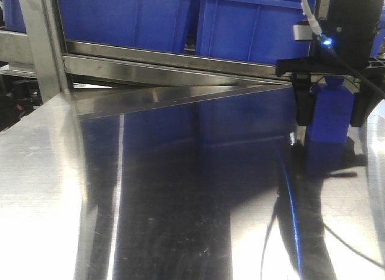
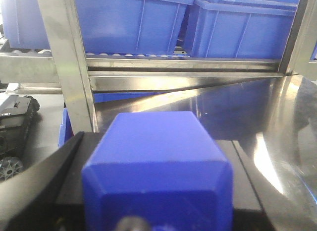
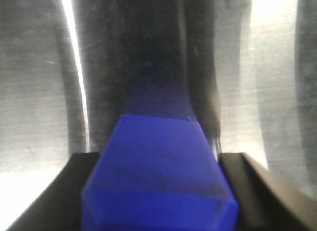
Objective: Pick and sort blue part to right shelf
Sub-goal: 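Lift the blue block with the right gripper, holding both blocks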
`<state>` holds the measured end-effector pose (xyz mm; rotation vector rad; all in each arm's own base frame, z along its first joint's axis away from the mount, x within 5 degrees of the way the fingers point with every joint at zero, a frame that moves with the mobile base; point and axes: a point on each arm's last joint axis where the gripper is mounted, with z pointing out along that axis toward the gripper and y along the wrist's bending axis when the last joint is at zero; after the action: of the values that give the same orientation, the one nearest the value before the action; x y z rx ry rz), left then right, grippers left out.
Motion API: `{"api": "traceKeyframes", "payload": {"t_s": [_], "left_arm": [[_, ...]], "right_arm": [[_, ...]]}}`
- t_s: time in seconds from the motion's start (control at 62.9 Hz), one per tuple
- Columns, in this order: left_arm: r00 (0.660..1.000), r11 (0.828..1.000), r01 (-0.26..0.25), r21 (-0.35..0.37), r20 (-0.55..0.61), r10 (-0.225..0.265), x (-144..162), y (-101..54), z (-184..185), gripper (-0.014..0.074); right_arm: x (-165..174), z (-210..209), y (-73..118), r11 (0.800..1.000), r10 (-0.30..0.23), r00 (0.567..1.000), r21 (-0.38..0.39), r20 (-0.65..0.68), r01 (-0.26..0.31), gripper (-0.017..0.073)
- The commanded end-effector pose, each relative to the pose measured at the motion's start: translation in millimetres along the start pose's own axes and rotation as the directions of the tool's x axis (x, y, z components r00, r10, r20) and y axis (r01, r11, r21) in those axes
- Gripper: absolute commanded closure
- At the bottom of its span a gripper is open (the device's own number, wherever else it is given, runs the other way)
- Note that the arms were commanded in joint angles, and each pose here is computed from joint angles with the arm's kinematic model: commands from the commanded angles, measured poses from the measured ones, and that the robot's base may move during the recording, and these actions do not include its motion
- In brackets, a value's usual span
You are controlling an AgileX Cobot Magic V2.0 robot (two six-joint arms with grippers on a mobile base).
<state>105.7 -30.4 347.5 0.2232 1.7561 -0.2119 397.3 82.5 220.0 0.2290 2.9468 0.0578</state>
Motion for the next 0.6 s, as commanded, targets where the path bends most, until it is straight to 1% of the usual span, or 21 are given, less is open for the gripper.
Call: {"api": "traceKeyframes", "payload": {"t_s": [0.0, 0.048, 0.095, 0.222, 0.318, 0.397, 0.493, 0.588], "left_arm": [[0.993, 0.999, 0.024, 0.023, 0.118, -0.027, -17.3, -2.0, -4.7, 0.0279], [0.994, 1.0, 0.017, 0.019, 0.112, -0.019, -16.5, -1.6, -5.8, 0.0279], [0.994, 1.0, 0.007, 0.013, 0.106, -0.009, -15.7, -1.0, -7.6, 0.0279], [0.997, 0.999, -0.039, -0.022, 0.069, 0.041, -11.1, 2.2, -15.8, 0.0279], [0.997, 0.997, -0.047, -0.055, 0.054, 0.05, -7.6, 5.7, -24.4, 0.0279], [0.995, 0.995, -0.066, -0.081, 0.066, 0.071, -2.6, 8.5, -33.3, 0.028], [0.995, 0.994, -0.041, -0.105, 0.085, 0.05, 7.8, 11.5, -43.6, 0.028], [0.994, 0.992, -0.01, -0.125, 0.108, 0.023, 19.7, 14.4, -55.1, 0.028]], "right_arm": [[-6.3, -34.4, 1.0, 1.0, -0.004, 0.993, -0.029, 0.114, 0.008, 0.0211], [-6.3, -35.3, 1.0, 1.0, -0.004, 0.993, -0.03, 0.117, 0.008, 0.0286], [-6.2, -36.3, 0.9, 1.0, -0.004, 0.993, -0.031, 0.119, 0.008, 0.0309], [-5.4, -43.0, 0.5, 0.999, -0.003, 0.991, -0.036, 0.135, 0.008, 0.0311], [-4.5, -51.6, -0.2, 0.999, -0.013, 0.987, -0.04, 0.158, 0.02, 0.0311], [-3.2, -63.6, -2.1, 0.999, -0.019, 0.981, -0.038, 0.191, 0.026, 0.0311], [-0.2, -75.8, -5.0, 0.999, -0.029, 0.974, -0.028, 0.223, 0.036, 0.0311], [7.7, -89.8, -6.6, 0.998, -0.065, 0.961, 0.004, 0.267, 0.067, 0.0311]]}}
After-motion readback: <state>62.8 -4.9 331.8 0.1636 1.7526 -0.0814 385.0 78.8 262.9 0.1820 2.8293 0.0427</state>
